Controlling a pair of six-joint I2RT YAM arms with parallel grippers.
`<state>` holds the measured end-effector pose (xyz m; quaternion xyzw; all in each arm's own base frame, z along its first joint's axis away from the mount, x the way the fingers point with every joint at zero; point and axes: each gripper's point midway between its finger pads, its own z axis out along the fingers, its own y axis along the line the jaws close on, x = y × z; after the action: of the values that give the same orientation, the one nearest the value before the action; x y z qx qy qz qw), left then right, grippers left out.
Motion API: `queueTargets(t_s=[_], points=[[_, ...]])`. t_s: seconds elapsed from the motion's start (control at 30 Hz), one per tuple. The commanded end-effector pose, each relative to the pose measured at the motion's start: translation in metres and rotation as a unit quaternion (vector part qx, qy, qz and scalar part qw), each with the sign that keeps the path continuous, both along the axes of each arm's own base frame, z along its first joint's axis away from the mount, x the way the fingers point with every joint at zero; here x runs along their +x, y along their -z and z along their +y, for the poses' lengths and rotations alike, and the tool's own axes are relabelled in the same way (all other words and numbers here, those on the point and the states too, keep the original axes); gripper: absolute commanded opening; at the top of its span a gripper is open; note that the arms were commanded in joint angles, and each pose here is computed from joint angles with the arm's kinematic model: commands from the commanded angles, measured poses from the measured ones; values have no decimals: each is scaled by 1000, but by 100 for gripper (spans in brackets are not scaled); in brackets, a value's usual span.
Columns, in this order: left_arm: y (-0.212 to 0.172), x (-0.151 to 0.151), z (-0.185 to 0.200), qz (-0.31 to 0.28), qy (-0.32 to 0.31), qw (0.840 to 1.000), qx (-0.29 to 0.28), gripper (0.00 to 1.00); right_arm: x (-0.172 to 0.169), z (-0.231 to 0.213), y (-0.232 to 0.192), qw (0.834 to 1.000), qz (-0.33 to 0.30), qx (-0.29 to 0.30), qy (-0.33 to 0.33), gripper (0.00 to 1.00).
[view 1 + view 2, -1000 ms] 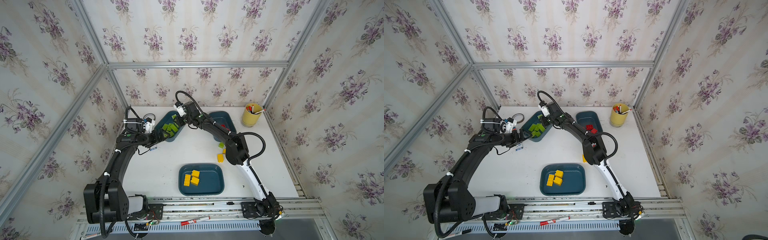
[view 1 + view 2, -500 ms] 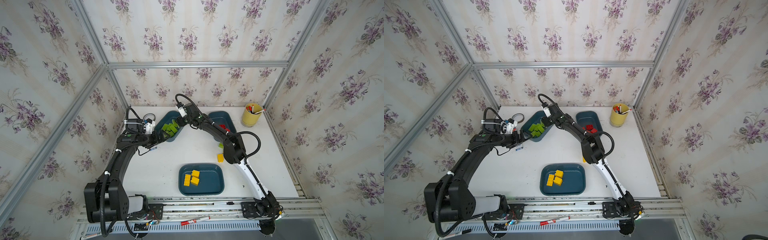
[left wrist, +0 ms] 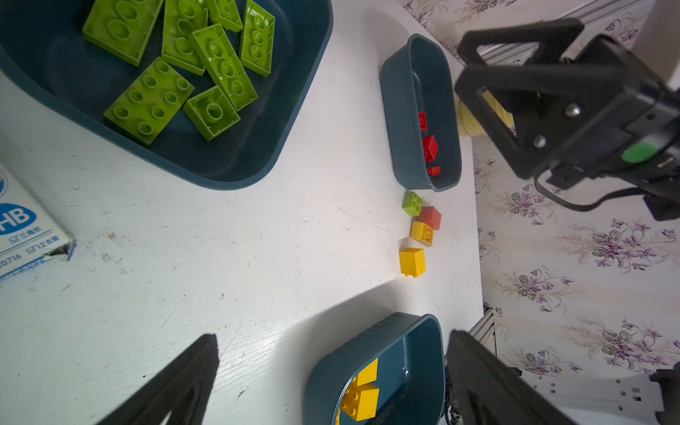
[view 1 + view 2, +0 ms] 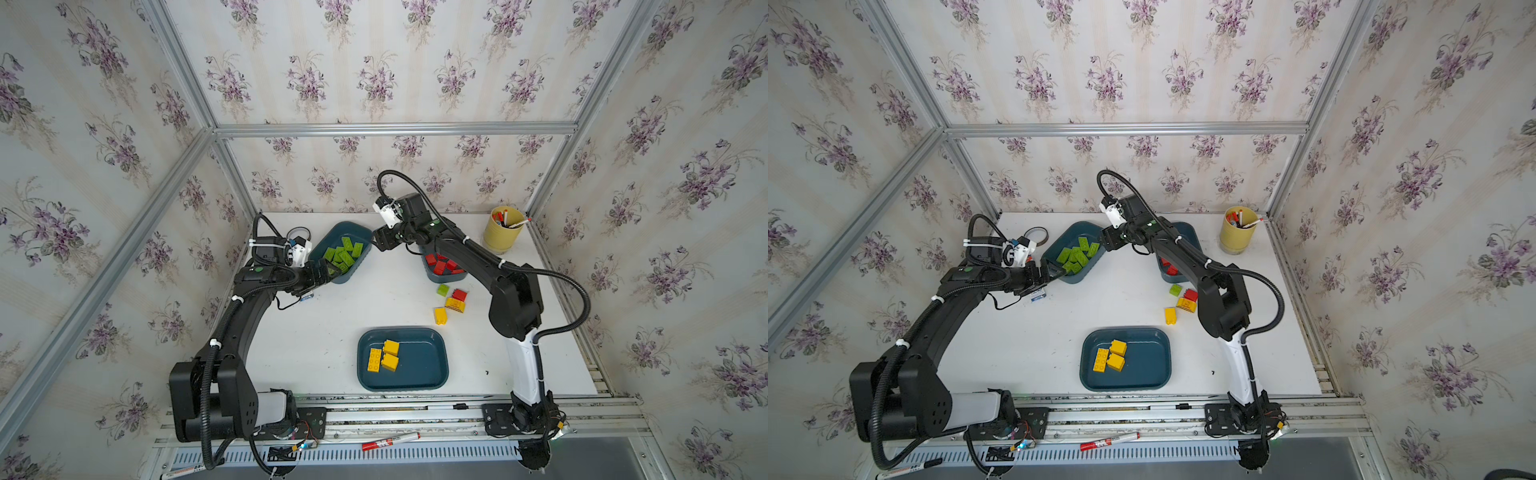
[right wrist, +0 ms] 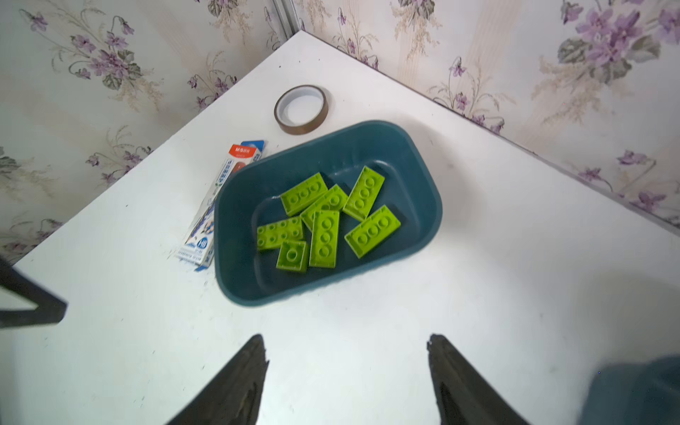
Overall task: Sort the legos into containers by color
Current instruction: 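Move the right gripper back over the remaining bricks by the cup-side bin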
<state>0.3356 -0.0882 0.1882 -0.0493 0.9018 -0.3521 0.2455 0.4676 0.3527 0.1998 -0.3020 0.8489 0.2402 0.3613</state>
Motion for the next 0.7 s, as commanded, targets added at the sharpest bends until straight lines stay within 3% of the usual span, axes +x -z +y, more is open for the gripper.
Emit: queueTargets(t_s=[0.0,0.2,0.3,0.47,0.67], points=[[-7,0,-6,-7,12,1000,-17,99,-28,-23,8,999,49,-6,14,73],[-4,0,-12,-2,18,999,-26,99,-81,-71,31,991,108,-44,62,74],[-5,1,-15,-2,20,999,-28,99,-91,-110,44,979,149,-57,125,74],[-6,3,-18,-3,24,999,-29,99,-120,-138,62,964,190,-60,174,74],[-1,3,-23,4,30,999,-28,99,-133,-177,89,929,227,-66,285,74]])
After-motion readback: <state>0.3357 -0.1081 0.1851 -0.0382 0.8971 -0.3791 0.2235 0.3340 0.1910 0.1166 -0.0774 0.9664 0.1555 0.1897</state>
